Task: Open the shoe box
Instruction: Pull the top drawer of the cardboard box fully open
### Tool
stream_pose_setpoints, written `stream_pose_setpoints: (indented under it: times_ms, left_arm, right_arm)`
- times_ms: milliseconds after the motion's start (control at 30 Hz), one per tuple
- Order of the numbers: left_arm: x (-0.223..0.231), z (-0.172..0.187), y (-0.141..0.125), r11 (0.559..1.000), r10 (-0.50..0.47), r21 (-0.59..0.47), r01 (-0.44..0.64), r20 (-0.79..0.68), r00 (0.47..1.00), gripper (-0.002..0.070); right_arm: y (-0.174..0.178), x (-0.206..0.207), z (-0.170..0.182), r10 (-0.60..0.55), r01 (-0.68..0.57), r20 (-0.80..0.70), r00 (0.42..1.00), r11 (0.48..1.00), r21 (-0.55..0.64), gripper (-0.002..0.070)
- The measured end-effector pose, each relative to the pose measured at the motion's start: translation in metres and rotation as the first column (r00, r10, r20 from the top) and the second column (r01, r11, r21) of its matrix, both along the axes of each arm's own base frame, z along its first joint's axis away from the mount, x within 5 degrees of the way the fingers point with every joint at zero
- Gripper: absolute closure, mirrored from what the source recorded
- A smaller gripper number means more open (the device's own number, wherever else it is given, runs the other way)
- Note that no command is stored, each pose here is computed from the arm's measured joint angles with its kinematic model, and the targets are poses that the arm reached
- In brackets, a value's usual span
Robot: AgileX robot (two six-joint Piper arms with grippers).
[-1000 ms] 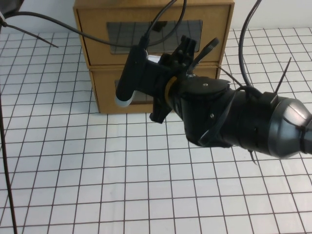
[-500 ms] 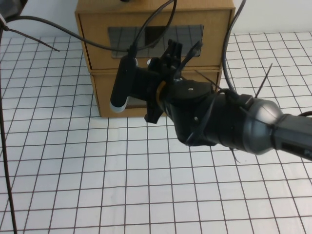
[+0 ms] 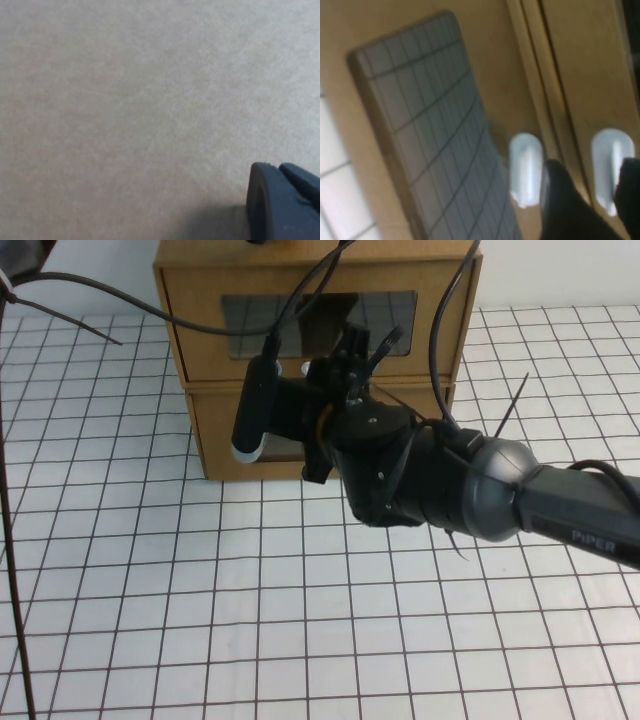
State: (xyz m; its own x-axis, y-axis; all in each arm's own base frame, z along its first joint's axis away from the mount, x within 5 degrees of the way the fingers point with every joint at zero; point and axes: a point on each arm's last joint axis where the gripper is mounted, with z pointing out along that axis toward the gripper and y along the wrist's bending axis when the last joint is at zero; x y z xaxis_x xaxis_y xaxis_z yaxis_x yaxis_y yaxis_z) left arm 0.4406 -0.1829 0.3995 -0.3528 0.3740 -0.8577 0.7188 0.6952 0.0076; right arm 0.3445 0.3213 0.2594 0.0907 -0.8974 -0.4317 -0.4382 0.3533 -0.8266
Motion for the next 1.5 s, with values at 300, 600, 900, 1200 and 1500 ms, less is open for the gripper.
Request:
stream_pose_setpoints:
  times_ms: [300,600,900,1200,1500]
  left_arm:
    - [0.0,0.0,0.0,1.0,0.0,0.0,0.0,0.0,1.0,0.068]
    - [0.0,0.0,0.0,1.0,0.0,0.0,0.0,0.0,1.0,0.068]
    - [0.0,0.0,0.0,1.0,0.0,0.0,0.0,0.0,1.0,0.068]
    - [0.0,0.0,0.0,1.0,0.0,0.0,0.0,0.0,1.0,0.068]
    - [0.0,0.0,0.0,1.0,0.0,0.0,0.0,0.0,1.0,0.068]
  right_arm:
    - [-0.006,0.008,0.0,-0.007,0.007,0.021,1.0,1.0,-0.017,0.0481]
    - [-0.004,0.009,-0.001,0.006,-0.006,0.021,1.0,1.0,-0.008,0.0487]
    - [-0.003,0.01,-0.003,0.012,-0.011,0.028,1.0,1.0,-0.021,0.0489]
    - [-0.002,0.012,-0.002,-0.005,0.003,0.059,0.998,0.999,0.032,0.0577]
    - [-0.002,0.013,-0.003,-0.009,0.008,0.078,0.997,1.0,0.015,0.0657]
